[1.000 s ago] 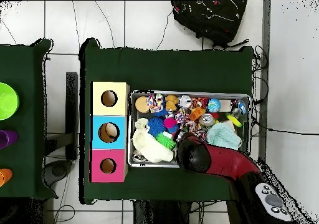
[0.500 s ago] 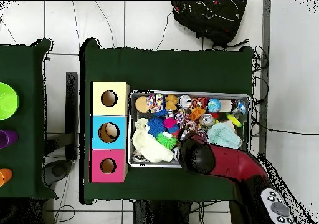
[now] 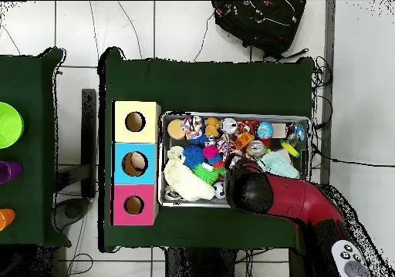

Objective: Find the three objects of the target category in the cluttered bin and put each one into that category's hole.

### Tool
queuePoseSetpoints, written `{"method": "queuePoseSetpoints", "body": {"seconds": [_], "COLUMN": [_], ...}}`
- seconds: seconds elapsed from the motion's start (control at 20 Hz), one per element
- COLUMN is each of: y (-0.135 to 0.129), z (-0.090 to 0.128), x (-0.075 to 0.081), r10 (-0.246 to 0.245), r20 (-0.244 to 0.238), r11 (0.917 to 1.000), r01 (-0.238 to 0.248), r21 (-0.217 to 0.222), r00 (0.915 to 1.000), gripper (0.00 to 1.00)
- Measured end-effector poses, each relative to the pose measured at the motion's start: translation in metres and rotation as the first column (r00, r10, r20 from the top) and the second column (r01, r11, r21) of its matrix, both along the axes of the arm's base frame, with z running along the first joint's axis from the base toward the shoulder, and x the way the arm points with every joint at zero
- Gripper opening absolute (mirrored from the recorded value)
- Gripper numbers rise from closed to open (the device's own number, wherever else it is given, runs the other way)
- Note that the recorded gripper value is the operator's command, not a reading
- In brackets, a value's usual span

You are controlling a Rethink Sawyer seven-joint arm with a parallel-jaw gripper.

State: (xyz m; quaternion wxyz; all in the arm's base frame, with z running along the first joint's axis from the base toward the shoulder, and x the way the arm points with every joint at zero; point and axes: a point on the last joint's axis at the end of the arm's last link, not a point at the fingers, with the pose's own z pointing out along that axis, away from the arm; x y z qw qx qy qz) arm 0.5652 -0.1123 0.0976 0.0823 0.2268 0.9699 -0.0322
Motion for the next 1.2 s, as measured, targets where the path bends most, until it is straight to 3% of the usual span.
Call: {"method": "queuePoseSetpoints", "body": {"seconds": [0.15, 0.2, 0.85, 0.9, 1.2], "y": [0.001, -0.001, -0.003, -0.003, -0.006], "z": [0.009, 0.013, 0.018, 0.018, 0.021], "x": [0.014, 0.022, 0.027, 0.028, 0.032], "r10": [0.011, 0.014, -0.008, -0.009, -0.015], "r20": [0.03, 0.046, 0.047, 0.046, 0.041], "r11": [0.9998, 0.9996, 0.9999, 0.9999, 0.9998], "r01": [-0.011, -0.013, 0.008, 0.01, 0.016], "r21": [-0.017, -0.025, -0.015, -0.014, -0.015], "r00": [0.9995, 0.9988, 0.9989, 0.9989, 0.999], "gripper": [0.0, 1.0, 1.0, 0.0, 0.0]}}
